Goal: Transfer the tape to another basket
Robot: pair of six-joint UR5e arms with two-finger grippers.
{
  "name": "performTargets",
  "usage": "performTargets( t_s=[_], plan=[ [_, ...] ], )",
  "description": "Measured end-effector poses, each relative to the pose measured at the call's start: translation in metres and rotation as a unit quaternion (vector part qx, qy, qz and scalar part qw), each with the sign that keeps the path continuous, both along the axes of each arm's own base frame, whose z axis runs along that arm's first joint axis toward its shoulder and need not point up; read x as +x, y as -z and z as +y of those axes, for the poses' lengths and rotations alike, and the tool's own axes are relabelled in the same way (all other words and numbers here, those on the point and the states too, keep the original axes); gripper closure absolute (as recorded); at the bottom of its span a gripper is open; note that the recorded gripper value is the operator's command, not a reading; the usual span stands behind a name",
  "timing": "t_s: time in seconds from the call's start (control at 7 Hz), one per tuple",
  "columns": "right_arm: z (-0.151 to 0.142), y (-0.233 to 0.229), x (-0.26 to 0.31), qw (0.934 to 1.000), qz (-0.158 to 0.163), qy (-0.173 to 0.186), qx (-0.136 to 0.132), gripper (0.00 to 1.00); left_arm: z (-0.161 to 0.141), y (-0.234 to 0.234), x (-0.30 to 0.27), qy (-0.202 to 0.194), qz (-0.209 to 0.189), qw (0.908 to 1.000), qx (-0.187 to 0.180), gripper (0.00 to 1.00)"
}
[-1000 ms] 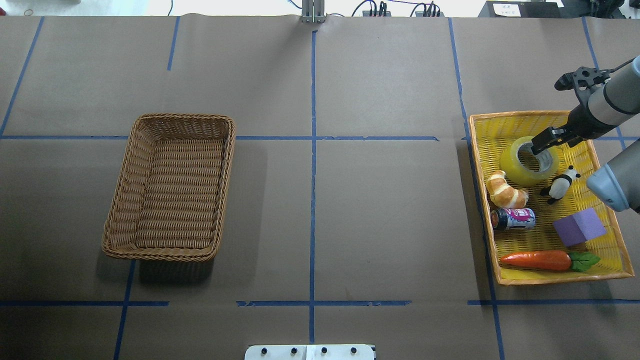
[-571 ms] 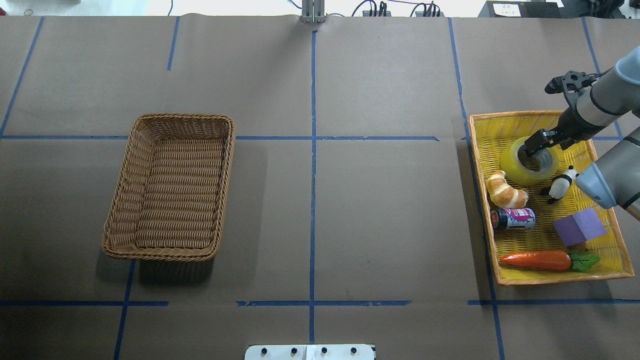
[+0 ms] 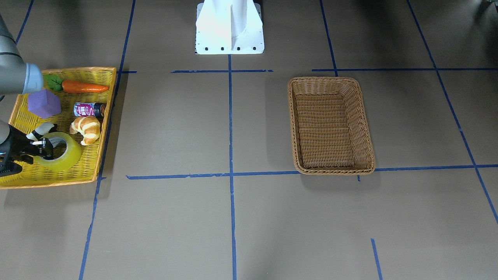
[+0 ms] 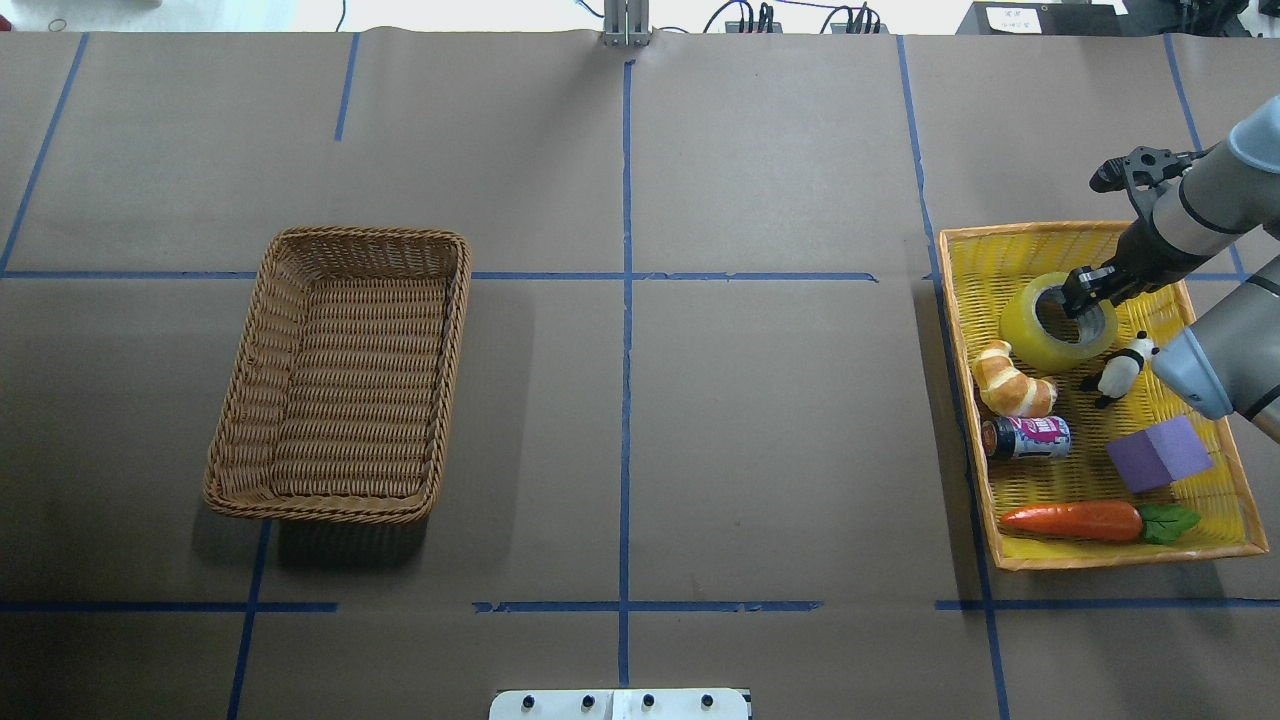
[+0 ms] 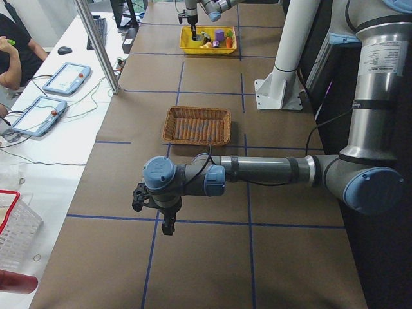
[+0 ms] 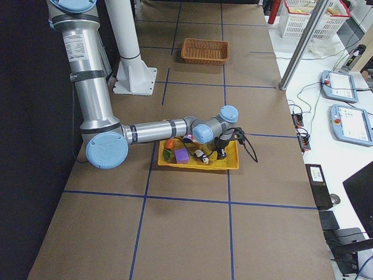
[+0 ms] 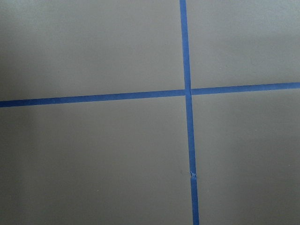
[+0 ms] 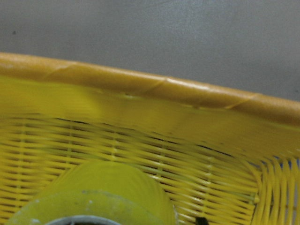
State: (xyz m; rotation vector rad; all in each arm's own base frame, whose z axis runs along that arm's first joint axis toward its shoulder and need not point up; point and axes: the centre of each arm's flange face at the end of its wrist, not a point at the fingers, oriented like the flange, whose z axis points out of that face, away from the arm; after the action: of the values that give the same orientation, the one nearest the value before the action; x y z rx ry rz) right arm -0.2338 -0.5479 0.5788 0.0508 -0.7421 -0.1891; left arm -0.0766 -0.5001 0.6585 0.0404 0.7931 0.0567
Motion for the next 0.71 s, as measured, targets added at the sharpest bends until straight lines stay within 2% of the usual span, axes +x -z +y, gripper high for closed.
performTargets(
  t_s=[0.43,0.71],
  plan=[
    [-0.005,0.011,0.012,0.9999,-0.01,-0.009,0.005,1.0,0.0,0.002,0.0,0.001,0.0,1.0,0.001,0.0],
    [-0.014,0.037,0.048,0.9981,-0.055,-0.026,0.005,1.0,0.0,0.004,0.0,0.001,0.0,1.0,0.003,0.0]
  ],
)
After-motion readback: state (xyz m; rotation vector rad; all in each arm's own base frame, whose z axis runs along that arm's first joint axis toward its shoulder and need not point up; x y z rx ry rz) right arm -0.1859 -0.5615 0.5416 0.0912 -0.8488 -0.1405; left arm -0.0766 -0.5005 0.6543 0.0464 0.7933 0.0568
